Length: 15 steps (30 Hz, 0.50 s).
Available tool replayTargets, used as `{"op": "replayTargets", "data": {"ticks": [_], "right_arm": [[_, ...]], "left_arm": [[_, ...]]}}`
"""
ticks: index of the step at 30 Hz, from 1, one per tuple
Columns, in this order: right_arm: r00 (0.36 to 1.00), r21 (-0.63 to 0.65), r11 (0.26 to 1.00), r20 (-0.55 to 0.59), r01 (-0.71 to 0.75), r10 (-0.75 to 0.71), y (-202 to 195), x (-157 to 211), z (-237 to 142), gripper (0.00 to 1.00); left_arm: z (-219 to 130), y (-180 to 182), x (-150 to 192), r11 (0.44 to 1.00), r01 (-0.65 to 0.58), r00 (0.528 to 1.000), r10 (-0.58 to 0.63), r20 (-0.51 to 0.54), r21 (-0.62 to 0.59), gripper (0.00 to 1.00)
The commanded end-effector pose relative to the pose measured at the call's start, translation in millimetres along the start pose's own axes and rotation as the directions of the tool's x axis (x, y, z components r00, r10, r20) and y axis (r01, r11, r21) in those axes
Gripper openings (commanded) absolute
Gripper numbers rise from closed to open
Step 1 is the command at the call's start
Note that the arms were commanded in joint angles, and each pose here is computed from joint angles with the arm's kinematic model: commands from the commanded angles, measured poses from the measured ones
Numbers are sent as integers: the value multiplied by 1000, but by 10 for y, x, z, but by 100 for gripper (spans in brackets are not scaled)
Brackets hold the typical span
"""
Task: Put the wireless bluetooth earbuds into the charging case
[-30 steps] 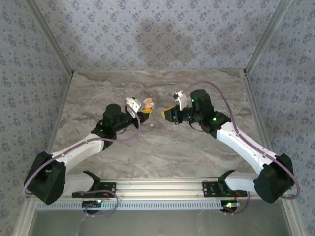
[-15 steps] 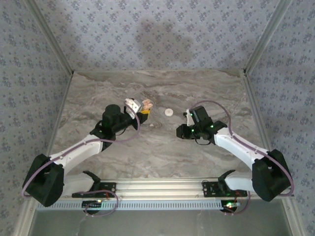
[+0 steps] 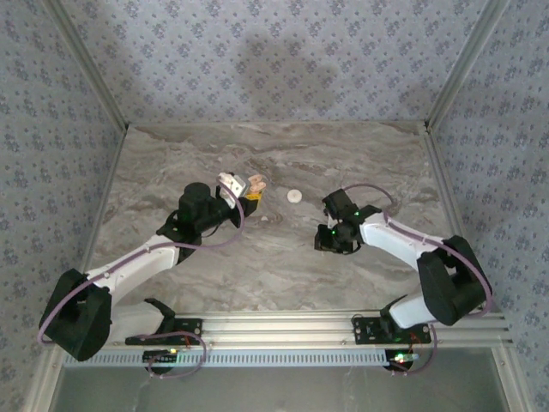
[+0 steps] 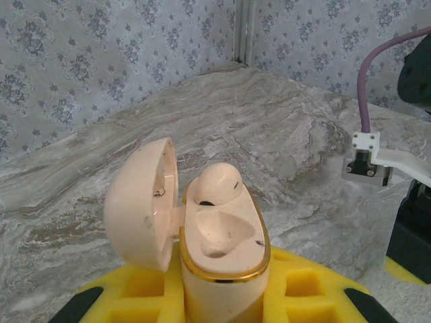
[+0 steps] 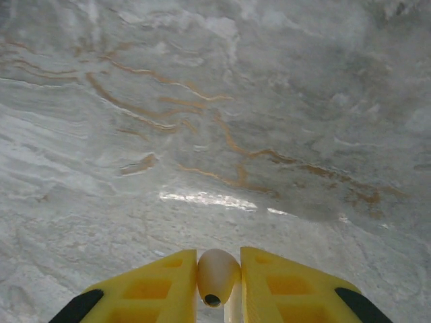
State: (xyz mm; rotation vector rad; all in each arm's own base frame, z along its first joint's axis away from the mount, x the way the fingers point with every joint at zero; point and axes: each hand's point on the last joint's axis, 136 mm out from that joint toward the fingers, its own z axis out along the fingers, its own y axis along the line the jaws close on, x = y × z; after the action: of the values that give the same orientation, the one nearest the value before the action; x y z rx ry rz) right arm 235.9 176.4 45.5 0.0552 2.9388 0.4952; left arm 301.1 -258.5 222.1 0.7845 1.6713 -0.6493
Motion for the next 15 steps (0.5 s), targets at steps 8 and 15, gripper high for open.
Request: {"op": "replayTargets", "data": {"ticks": [8, 15], "right_arm": [[991, 134, 990, -123, -32, 49, -173, 101, 60, 26], [979, 155, 988, -200, -7, 38, -165, 136, 129, 30]], "left_arm": [[-59, 43, -149, 999, -25, 999, 26, 33, -24, 17], [-66, 48, -153, 999, -25, 999, 25, 35, -29, 17]]}}
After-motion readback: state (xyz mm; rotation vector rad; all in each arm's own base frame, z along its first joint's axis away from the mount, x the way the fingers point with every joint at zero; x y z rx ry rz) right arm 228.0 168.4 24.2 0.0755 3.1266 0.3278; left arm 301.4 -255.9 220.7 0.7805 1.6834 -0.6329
